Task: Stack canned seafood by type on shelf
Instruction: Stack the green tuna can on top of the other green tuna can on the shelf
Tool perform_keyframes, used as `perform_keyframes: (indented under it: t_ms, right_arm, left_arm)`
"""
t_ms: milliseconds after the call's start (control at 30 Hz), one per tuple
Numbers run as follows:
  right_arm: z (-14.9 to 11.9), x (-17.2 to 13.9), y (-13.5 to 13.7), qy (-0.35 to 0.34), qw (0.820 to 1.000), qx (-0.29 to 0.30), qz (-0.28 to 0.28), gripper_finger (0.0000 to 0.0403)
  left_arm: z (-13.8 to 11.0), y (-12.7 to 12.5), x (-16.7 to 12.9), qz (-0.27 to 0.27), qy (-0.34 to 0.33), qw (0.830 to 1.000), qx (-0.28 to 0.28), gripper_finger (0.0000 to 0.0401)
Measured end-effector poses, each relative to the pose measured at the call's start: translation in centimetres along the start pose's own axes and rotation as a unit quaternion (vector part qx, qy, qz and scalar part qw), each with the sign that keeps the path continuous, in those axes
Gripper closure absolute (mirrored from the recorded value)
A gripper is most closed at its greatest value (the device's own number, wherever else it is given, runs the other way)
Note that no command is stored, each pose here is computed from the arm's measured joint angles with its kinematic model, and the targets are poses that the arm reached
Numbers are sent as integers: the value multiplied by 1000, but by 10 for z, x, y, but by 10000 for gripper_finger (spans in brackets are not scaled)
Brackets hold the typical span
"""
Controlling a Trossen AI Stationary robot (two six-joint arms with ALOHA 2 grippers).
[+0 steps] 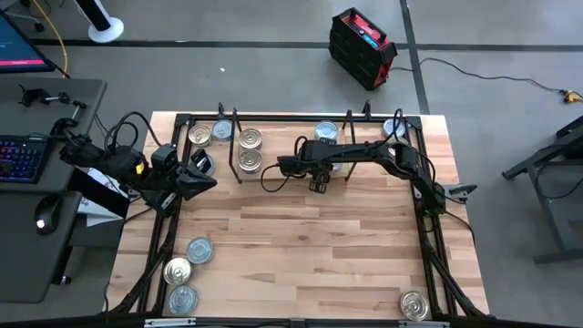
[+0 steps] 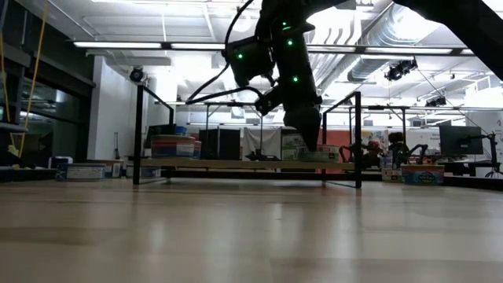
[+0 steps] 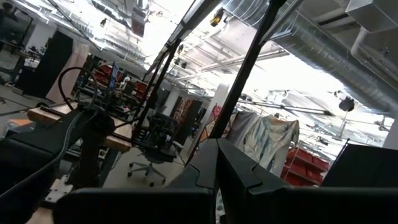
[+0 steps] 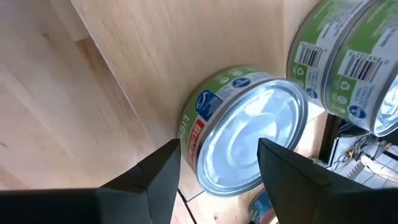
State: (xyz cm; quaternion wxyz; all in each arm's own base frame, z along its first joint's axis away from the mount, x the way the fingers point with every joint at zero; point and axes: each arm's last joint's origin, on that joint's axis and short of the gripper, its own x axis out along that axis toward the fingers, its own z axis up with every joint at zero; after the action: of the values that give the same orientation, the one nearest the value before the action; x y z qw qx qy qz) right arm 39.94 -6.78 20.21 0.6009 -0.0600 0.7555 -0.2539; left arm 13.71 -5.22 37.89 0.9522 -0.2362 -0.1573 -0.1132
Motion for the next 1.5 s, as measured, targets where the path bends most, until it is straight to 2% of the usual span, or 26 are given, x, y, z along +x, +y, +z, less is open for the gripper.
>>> perform_keyframes:
  t_ms: [100,200,300,367,533,633,767,867,933,967,1033,1100,1200,1300,1367,1467,1500]
  right_arm:
    - [1,-6,-4,-11,1000,-7,-21,187]
    - [2,-16,-9,-18,1000,-10,-9,177]
    - [4,-31,-9,-38,997,-19,63,175]
    - [3,-48,0,-65,991,-22,116,177]
    - [-20,-91,53,-148,961,-54,225,198]
    - [-51,-93,96,-132,950,-58,276,215]
    - [-118,-71,139,-32,949,-23,313,238]
    - [-177,-58,152,39,938,56,340,263]
    - [-210,-52,147,62,925,153,342,283]
    - [-222,-49,141,58,914,216,339,294]
    - [-233,-41,123,26,875,355,329,319]
    - [-238,-28,99,-18,822,487,293,348]
    - [-243,-6,58,-75,741,631,217,392]
    - [-249,18,16,-106,667,725,136,393]
    - [-253,35,-6,-116,624,766,101,399]
    - [-251,59,-34,-134,563,811,86,400]
    - [-247,66,-42,-144,548,819,92,400]
  left_arm:
    - [0,0,0,0,0,1000,0,401]
    - [0,0,0,0,0,1000,0,401]
    - [0,0,0,0,1,1000,0,401]
    - [-1,0,0,2,5,1000,1,401]
    - [-6,2,0,11,29,1000,0,401]
    - [-8,3,0,15,38,999,-8,401]
    - [-8,3,0,16,41,999,-12,401]
    - [-8,3,0,17,41,999,-20,401]
    - [-8,3,0,17,41,999,-19,401]
    - [-8,3,0,17,41,999,-19,401]
    - [-8,3,0,17,39,999,-19,401]
    - [-7,4,0,19,35,999,-13,401]
    - [-6,7,0,29,30,999,-4,401]
    - [-4,11,1,58,16,998,-3,401]
    - [-3,13,1,82,5,997,-4,401]
    - [-1,17,1,112,-10,994,-7,401]
    - [-1,18,1,122,-15,992,-8,401]
